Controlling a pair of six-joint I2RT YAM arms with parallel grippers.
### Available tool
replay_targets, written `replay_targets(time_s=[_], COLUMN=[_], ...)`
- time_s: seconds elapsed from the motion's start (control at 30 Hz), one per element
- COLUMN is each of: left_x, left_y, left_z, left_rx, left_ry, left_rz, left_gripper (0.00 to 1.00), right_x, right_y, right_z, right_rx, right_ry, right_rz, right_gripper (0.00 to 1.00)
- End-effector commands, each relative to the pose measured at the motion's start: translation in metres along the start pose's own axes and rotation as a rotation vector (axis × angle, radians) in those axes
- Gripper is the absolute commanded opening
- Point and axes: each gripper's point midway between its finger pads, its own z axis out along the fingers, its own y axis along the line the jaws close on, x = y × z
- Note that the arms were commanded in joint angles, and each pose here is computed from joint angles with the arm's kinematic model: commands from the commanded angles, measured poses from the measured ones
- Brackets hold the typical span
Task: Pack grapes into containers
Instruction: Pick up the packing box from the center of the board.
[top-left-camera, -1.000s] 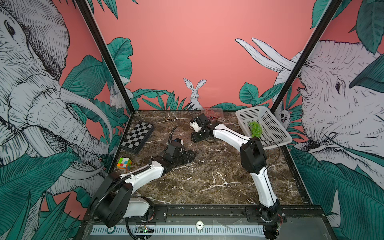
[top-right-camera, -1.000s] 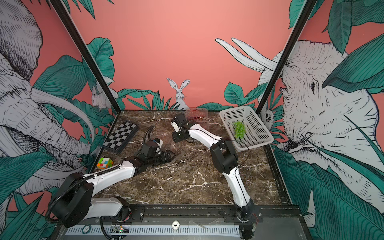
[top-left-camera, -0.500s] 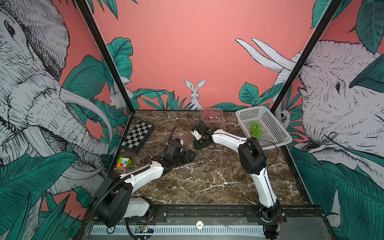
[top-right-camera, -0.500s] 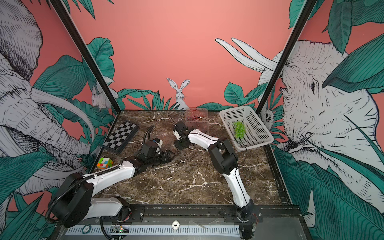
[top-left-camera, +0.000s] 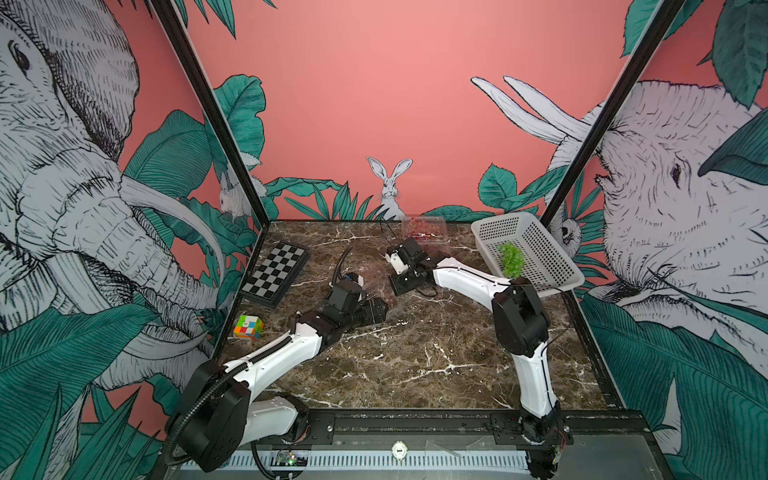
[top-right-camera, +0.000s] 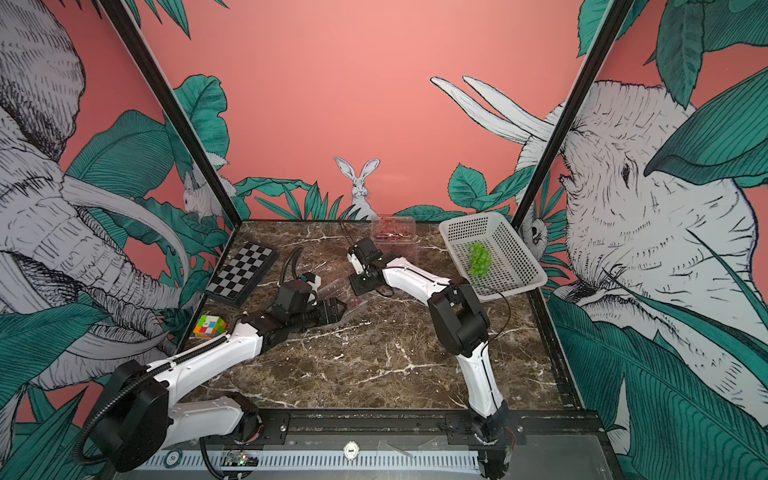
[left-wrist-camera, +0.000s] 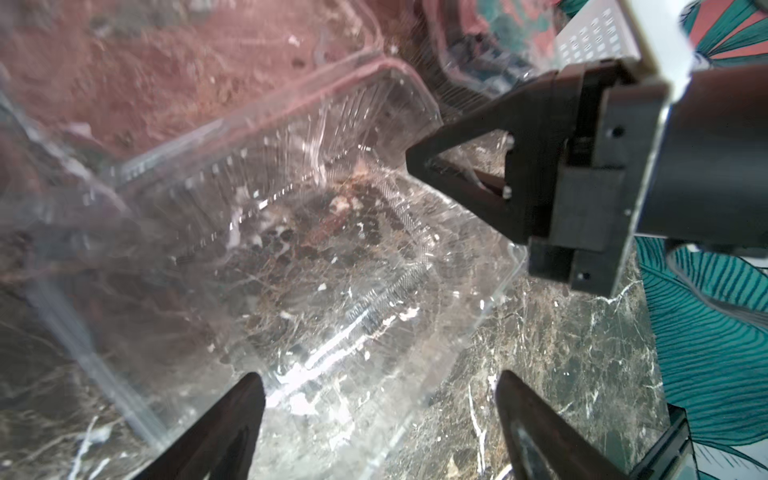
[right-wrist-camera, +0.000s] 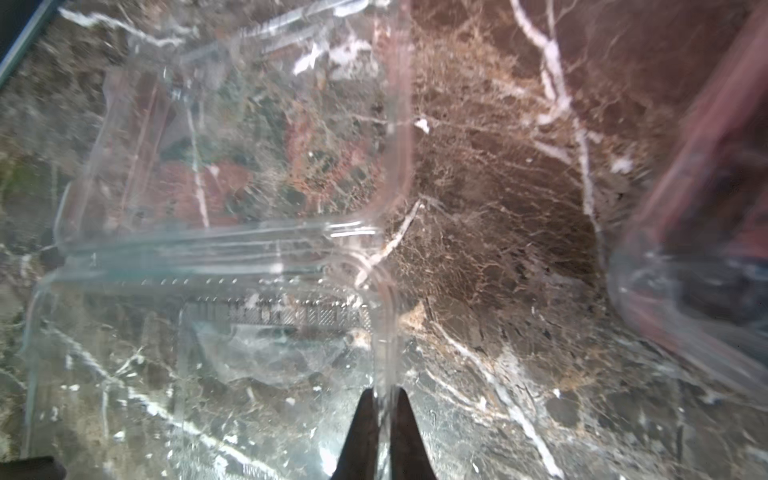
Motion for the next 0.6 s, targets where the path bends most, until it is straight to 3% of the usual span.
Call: replay_targets(time_s=[0.0, 0.37, 0.57], left_x=[-0.015, -0.084, -0.097], left_y=[-0.005, -0.069, -0.093], left_z=[-0.015, -0.063, -0.043], left_rx=[-0.022, 0.114, 0.192], left_ry=[-0.038, -0.192, -0.176], left_rz=[0.043, 0.103, 0.076], left_gripper=[0.91, 0.99, 0.99], right_x=[-0.017, -0.014, 0.025], right_y=[0.006, -0.020, -0.070], right_z=[-0.026, -0.090, -0.097], right_rx=[0.004, 0.134, 0.214], right_ry=[-0.087, -0.195, -0.178], right_rz=[-0.004, 0.015, 0.139], right_gripper=[0.06, 0.02, 0.02])
